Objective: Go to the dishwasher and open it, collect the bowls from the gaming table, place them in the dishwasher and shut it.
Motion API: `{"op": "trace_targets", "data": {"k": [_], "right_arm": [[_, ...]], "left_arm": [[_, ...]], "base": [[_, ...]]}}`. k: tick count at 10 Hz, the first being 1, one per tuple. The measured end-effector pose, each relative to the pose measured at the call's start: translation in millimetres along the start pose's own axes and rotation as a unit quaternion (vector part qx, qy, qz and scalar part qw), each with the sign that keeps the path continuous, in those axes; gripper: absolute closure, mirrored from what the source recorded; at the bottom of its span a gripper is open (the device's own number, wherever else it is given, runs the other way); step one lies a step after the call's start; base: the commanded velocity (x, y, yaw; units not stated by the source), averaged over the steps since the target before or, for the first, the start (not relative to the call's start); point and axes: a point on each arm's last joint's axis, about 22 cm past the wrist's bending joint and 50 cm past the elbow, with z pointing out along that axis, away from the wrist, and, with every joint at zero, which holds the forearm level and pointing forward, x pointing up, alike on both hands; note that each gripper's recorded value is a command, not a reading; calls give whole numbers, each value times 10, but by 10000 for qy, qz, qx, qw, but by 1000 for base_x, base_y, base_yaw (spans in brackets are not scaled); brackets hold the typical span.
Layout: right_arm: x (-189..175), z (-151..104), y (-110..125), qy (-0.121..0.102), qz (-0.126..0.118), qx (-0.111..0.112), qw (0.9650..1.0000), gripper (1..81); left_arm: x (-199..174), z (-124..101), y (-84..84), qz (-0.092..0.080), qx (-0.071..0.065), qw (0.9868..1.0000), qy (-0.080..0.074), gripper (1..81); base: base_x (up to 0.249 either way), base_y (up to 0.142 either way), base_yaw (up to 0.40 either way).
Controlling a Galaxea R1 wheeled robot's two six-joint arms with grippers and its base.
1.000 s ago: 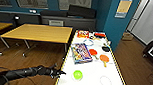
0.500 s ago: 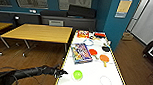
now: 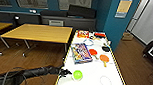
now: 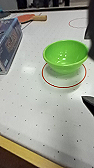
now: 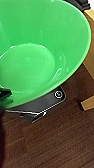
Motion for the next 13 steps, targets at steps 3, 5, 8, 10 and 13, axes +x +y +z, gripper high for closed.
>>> {"op": "trace_targets", "data": {"k": [3,5,8,10,13], "right_arm": [[-14,28,-34,-10,5,37,10000,811],[-10,27,-27,-4,5,29,10000,811],[-15,39,-33,-10,4,36,10000,811],[-16,46,-41,-9,8,43,10000,811],[-20,46,-39,-13,8,42,10000,811]], "left_arm": [[94,73,-83,-100,148,9998,79,10],[116,182,-25,-121,170,9997,97,10],[106,363,53,-98,278,9996,52,10],[111,423,61,-77,348,9994,49,10],[158,549,71,-113,483,9987,99,10]], "base": [[0,0,0],[0,0,0],[0,0,0],[0,0,0],[0,0,0]]}}
